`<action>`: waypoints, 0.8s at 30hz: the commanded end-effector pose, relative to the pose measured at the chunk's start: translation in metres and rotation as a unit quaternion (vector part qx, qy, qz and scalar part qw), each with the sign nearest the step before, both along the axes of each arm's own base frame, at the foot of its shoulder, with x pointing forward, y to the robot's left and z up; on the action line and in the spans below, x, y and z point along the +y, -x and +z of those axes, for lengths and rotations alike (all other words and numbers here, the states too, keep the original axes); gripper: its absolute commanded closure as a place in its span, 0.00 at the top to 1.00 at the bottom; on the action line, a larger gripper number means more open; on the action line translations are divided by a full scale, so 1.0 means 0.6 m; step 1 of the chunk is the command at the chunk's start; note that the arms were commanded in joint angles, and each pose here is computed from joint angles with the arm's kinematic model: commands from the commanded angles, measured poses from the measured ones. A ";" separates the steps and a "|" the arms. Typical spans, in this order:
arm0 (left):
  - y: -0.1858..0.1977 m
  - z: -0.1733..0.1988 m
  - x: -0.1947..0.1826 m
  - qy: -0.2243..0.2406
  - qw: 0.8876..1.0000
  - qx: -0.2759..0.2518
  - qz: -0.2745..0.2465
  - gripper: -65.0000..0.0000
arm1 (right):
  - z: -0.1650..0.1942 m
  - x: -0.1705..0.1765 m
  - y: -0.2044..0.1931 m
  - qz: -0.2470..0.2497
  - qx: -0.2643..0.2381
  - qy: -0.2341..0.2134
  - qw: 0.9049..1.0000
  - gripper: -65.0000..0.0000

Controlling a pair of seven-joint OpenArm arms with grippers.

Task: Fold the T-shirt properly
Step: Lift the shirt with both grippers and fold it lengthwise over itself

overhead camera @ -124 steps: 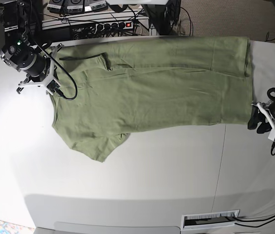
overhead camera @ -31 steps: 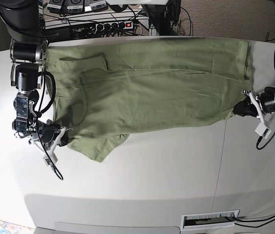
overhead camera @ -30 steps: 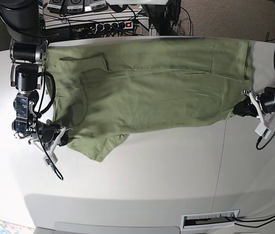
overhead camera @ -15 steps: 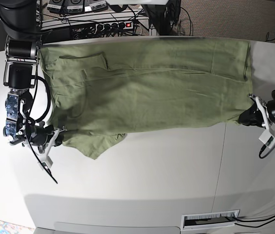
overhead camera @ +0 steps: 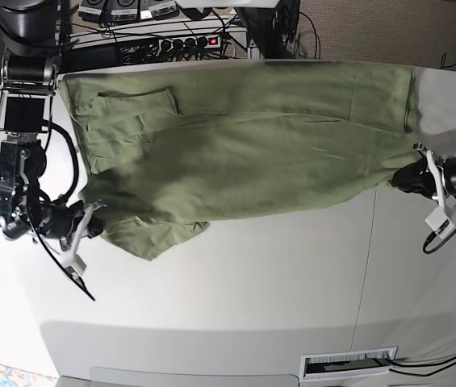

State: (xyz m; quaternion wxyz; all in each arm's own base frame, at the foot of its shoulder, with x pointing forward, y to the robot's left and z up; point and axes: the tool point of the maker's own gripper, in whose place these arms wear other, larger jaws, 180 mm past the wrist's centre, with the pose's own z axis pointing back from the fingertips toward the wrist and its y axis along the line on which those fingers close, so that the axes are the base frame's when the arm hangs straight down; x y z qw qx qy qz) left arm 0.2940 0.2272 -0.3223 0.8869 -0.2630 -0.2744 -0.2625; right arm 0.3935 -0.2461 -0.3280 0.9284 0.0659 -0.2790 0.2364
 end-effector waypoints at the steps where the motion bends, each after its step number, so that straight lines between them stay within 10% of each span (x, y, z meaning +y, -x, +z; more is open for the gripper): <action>1: -0.009 0.030 0.008 0.010 1.000 -0.018 0.000 0.00 | 0.036 -0.012 -0.014 0.000 -0.029 -0.002 1.000 0.00; 24: 0.115 -0.021 0.046 -0.016 0.992 0.119 -0.027 0.00 | 0.032 -0.024 0.052 0.023 -0.002 -0.023 0.999 0.00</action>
